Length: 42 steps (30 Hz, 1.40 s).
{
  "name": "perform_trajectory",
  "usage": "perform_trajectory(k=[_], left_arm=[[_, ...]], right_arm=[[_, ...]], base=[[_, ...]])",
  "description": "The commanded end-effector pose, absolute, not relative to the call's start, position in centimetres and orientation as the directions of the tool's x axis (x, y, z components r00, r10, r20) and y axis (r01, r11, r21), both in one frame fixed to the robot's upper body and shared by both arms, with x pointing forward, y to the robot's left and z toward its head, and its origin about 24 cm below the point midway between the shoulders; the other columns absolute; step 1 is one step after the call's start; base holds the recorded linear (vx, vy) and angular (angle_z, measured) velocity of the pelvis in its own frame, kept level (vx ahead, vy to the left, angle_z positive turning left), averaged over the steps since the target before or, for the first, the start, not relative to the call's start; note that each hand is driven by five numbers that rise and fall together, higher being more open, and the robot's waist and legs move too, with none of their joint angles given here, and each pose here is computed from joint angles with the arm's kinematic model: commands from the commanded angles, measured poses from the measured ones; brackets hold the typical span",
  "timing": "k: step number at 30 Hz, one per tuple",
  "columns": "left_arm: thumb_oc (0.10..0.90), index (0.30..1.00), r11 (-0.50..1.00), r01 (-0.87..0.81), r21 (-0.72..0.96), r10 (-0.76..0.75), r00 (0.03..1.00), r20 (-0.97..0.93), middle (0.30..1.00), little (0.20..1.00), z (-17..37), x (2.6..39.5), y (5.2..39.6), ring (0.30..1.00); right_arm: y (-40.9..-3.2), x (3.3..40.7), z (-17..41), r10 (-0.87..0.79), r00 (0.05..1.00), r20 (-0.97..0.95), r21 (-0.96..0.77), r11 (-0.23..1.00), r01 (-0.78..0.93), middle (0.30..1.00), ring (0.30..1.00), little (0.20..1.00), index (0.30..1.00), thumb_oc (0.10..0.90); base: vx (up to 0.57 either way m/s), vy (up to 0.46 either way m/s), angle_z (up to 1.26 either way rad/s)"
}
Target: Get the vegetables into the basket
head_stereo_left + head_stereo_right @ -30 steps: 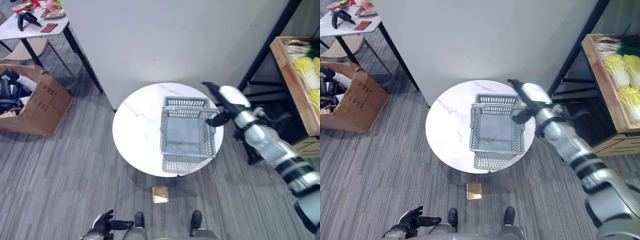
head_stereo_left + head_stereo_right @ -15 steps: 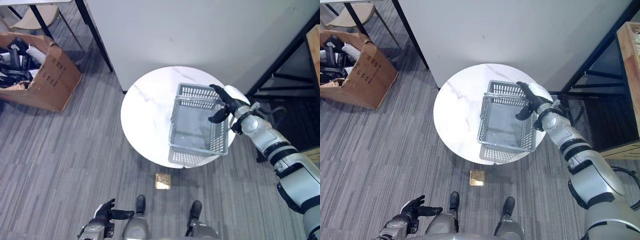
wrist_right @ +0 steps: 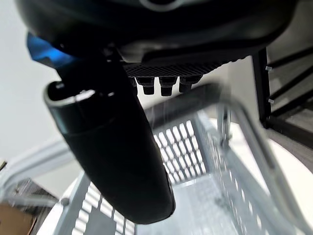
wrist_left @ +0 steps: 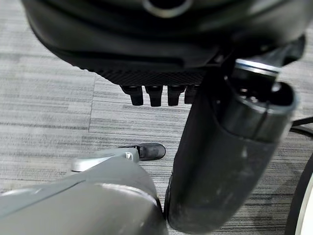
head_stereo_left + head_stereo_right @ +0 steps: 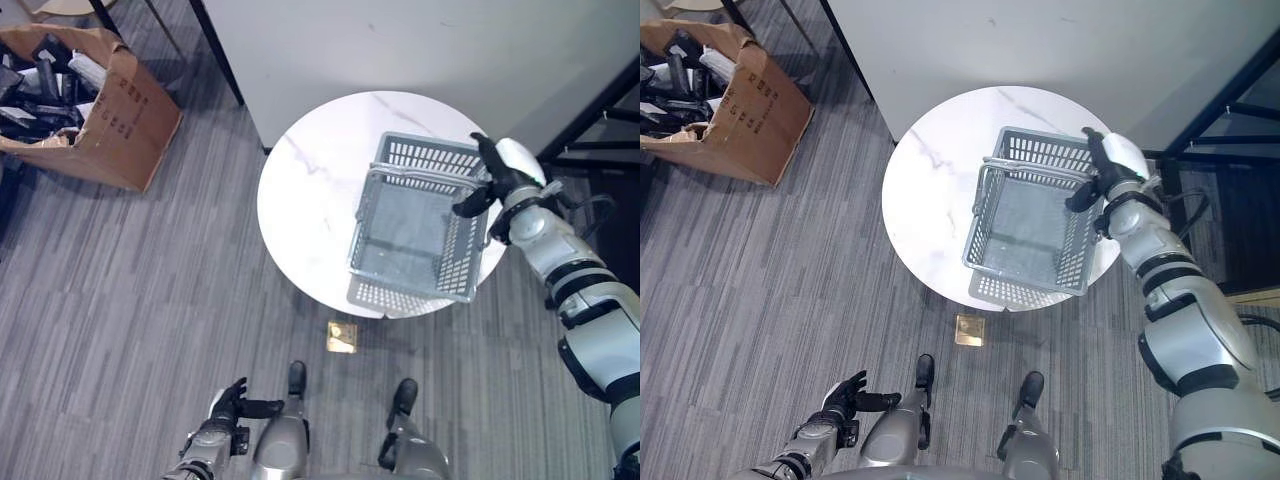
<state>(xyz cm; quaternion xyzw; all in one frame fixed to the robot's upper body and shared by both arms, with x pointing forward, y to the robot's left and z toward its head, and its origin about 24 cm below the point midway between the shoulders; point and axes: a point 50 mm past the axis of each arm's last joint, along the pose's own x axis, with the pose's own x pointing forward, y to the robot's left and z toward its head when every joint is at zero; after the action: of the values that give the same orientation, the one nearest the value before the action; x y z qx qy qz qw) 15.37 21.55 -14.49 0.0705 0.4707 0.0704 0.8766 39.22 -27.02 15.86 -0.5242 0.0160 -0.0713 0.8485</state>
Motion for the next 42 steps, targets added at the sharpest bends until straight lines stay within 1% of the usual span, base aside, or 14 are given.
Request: perform_trajectory(k=[1, 5, 10, 15, 16, 18, 19, 20, 21, 29, 32, 35, 39, 42], left_arm=[[0.900, 1.000, 0.953, 0.019, 0.303, 0.258, 0.475, -0.841, 1.000, 1.000, -14.9, 12.9, 24.1, 1.000], [0.900, 1.000, 0.955, 0.040, 0.295, 0.240, 0.485, -0.841, 1.000, 1.000, -14.9, 13.1, 23.5, 1.000], [0.900, 1.000, 0.952, 0.068, 0.298, 0.230, 0.482, -0.846, 1.000, 1.000, -15.0, 13.0, 23.3, 1.000], [0.900, 1.000, 0.951, 0.075, 0.299, 0.233, 0.458, -0.858, 1.000, 1.000, -15.2, 12.4, 23.6, 1.000], [0.900, 1.000, 0.951, 0.073, 0.299, 0.238, 0.443, -0.864, 1.000, 1.000, -15.3, 12.0, 23.8, 1.000], [0.900, 1.000, 0.952, 0.075, 0.297, 0.237, 0.436, -0.868, 1.000, 1.000, -15.4, 11.7, 23.9, 1.000], [0.900, 1.000, 0.952, 0.075, 0.296, 0.241, 0.412, -0.879, 1.000, 1.000, -15.5, 11.0, 24.1, 1.000], [0.900, 1.000, 0.952, 0.076, 0.296, 0.241, 0.412, -0.879, 1.000, 1.000, -15.5, 11.0, 24.1, 1.000], [0.900, 1.000, 0.953, 0.074, 0.292, 0.246, 0.372, -0.895, 1.000, 1.000, -15.8, 9.9, 24.3, 1.000], [0.900, 1.000, 0.953, 0.075, 0.293, 0.260, 0.288, -0.921, 1.000, 1.000, -16.3, 7.4, 24.8, 1.000], [0.900, 1.000, 0.950, 0.072, 0.305, 0.278, 0.253, -0.926, 1.000, 1.000, -16.3, 6.3, 25.3, 1.000], [0.900, 1.000, 0.950, 0.064, 0.306, 0.284, 0.230, -0.931, 1.000, 1.000, -16.4, 5.4, 25.3, 1.000], [0.900, 1.000, 0.950, 0.063, 0.307, 0.287, 0.219, -0.933, 1.000, 1.000, -16.5, 5.0, 25.4, 1.000], [0.900, 1.000, 0.950, 0.078, 0.303, 0.280, 0.223, -0.934, 1.000, 1.000, -16.6, 4.9, 25.1, 1.000]], right_arm=[[-25.1, 40.5, 21.2, -0.054, 0.974, 0.219, -0.900, 0.375, 0.223, 0.300, 0.300, 0.300, 0.300, 0.400], [-26.9, 40.3, 19.7, -0.139, 0.978, 0.156, -0.921, 0.338, 0.195, 0.300, 0.300, 0.300, 0.300, 0.400], [-27.2, 40.1, 18.9, -0.136, 0.982, 0.128, -0.941, 0.297, 0.164, 0.300, 0.300, 0.300, 0.300, 0.400], [-25.1, 39.8, 20.2, 0.019, 0.981, 0.191, -0.946, 0.269, 0.179, 0.300, 0.300, 0.300, 0.300, 0.400], [-23.7, 39.1, 21.0, 0.130, 0.967, 0.220, -0.951, 0.249, 0.183, 0.300, 0.300, 0.300, 0.300, 0.400], [-23.1, 38.6, 21.1, 0.176, 0.958, 0.227, -0.951, 0.250, 0.179, 0.300, 0.300, 0.300, 0.300, 0.400], [-22.5, 37.6, 20.9, 0.238, 0.943, 0.231, -0.951, 0.262, 0.166, 0.300, 0.300, 0.300, 0.300, 0.400], [-22.6, 37.6, 20.9, 0.237, 0.944, 0.230, -0.951, 0.262, 0.166, 0.300, 0.300, 0.300, 0.300, 0.400], [-21.9, 35.8, 20.6, 0.325, 0.915, 0.238, -0.940, 0.314, 0.133, 0.300, 0.300, 0.300, 0.300, 0.400], [-21.5, 31.2, 20.4, 0.432, 0.852, 0.296, -0.889, 0.450, 0.080, 0.300, 0.300, 0.300, 0.300, 0.400], [-21.2, 29.7, 20.3, 0.472, 0.827, 0.305, -0.891, 0.448, 0.073, 0.300, 0.300, 0.300, 0.300, 0.400], [-21.7, 28.4, 18.5, 0.428, 0.845, 0.320, -0.830, 0.557, 0.032, 0.300, 0.300, 0.300, 0.300, 0.400], [-22.1, 26.8, 17.5, 0.437, 0.848, 0.299, -0.857, 0.514, 0.037, 0.300, 0.300, 0.300, 0.300, 0.400], [-22.5, 25.9, 16.5, 0.415, 0.863, 0.287, -0.848, 0.529, 0.028, 0.300, 0.300, 0.300, 0.300, 0.400]], base=[[0.00, 0.000, 0.00], [0.00, 0.000, 0.00], [0.00, 0.013, 0.04], [0.01, 0.008, 0.00], [0.04, 0.028, -0.03], [0.04, 0.029, -0.08], [0.04, 0.029, -0.09], [0.06, 0.030, -0.16], [0.03, 0.013, -0.10], [0.01, 0.006, -0.13], [0.02, -0.002, -0.15], [0.01, -0.001, -0.18], [0.01, -0.002, -0.11], [0.02, 0.016, -0.13]])
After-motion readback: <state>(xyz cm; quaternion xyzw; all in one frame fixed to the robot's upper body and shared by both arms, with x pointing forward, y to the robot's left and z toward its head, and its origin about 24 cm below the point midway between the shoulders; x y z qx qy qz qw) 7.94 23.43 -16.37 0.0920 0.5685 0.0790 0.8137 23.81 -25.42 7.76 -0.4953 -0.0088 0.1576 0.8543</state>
